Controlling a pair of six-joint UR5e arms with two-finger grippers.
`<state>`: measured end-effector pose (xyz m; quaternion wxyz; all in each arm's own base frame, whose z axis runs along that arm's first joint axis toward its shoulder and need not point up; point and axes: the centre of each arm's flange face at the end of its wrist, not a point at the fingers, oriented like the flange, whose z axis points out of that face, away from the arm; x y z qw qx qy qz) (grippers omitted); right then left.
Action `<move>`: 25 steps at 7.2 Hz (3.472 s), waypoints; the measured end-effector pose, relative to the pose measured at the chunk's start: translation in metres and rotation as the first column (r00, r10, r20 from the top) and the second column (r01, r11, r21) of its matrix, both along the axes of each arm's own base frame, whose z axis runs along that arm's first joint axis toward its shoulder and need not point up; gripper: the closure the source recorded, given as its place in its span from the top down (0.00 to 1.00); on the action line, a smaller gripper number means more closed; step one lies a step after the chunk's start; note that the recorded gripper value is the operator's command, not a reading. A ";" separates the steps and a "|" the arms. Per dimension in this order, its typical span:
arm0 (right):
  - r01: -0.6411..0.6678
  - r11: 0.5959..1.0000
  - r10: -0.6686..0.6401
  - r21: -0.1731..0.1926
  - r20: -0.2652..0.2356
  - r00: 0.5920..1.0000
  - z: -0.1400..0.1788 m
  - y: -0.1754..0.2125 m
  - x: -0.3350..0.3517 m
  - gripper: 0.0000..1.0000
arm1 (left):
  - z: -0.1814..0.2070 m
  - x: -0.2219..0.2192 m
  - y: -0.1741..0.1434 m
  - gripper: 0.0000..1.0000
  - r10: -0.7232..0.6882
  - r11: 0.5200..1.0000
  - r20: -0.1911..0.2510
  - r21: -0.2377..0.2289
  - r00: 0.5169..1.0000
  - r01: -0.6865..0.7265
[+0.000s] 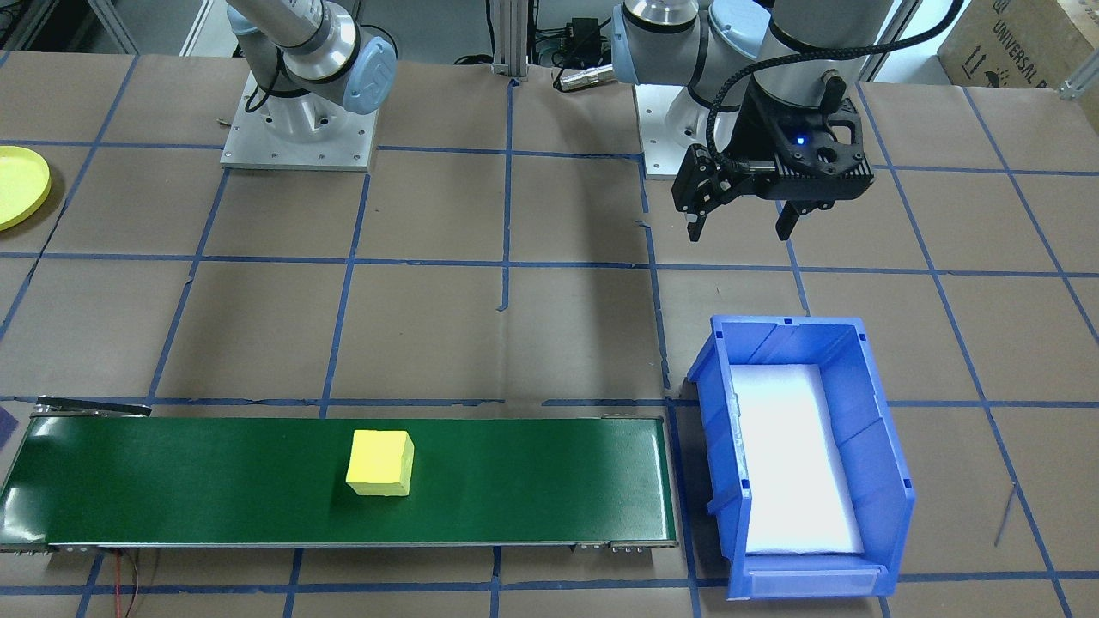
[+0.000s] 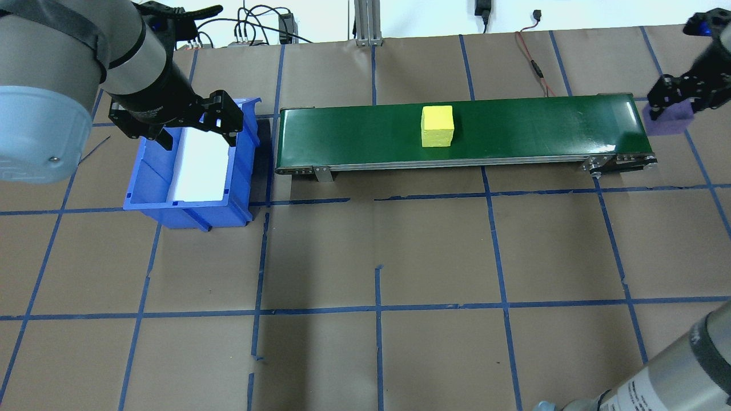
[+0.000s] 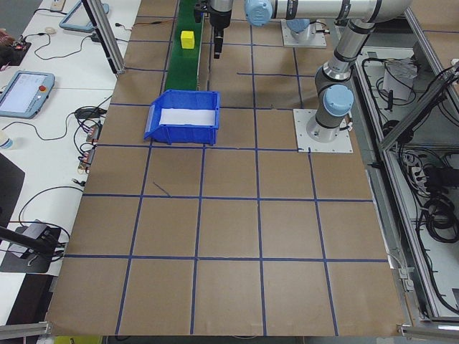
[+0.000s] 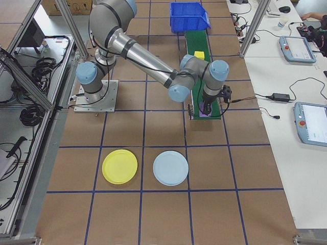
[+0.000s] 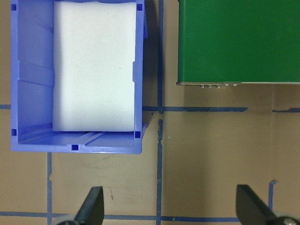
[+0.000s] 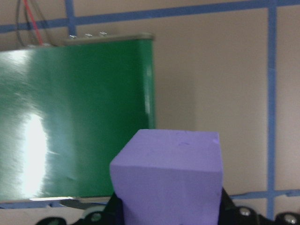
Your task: Move block left to right into plate
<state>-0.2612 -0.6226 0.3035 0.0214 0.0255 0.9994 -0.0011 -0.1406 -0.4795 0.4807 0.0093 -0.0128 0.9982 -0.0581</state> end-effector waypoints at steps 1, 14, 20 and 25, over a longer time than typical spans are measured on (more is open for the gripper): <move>-0.018 1.000 0.018 0.017 0.002 1.000 -0.008 0.036 -0.064 0.30 | 0.000 0.000 0.000 1.00 0.000 1.000 0.001 0.000 1.000 0.000; 0.011 0.999 -0.013 0.038 0.057 0.998 -0.054 0.165 -0.238 1.00 | -0.004 -0.001 0.001 1.00 -0.002 1.000 0.000 0.010 1.000 0.002; -0.017 0.999 0.020 -0.047 0.062 0.998 0.020 0.044 -0.049 0.99 | -0.005 -0.001 0.002 1.00 -0.002 1.000 0.000 0.011 1.000 0.002; -0.022 0.997 0.031 -0.068 0.144 0.989 0.027 -0.026 0.159 0.97 | -0.004 -0.002 0.002 1.00 -0.003 1.000 0.000 0.010 1.000 0.003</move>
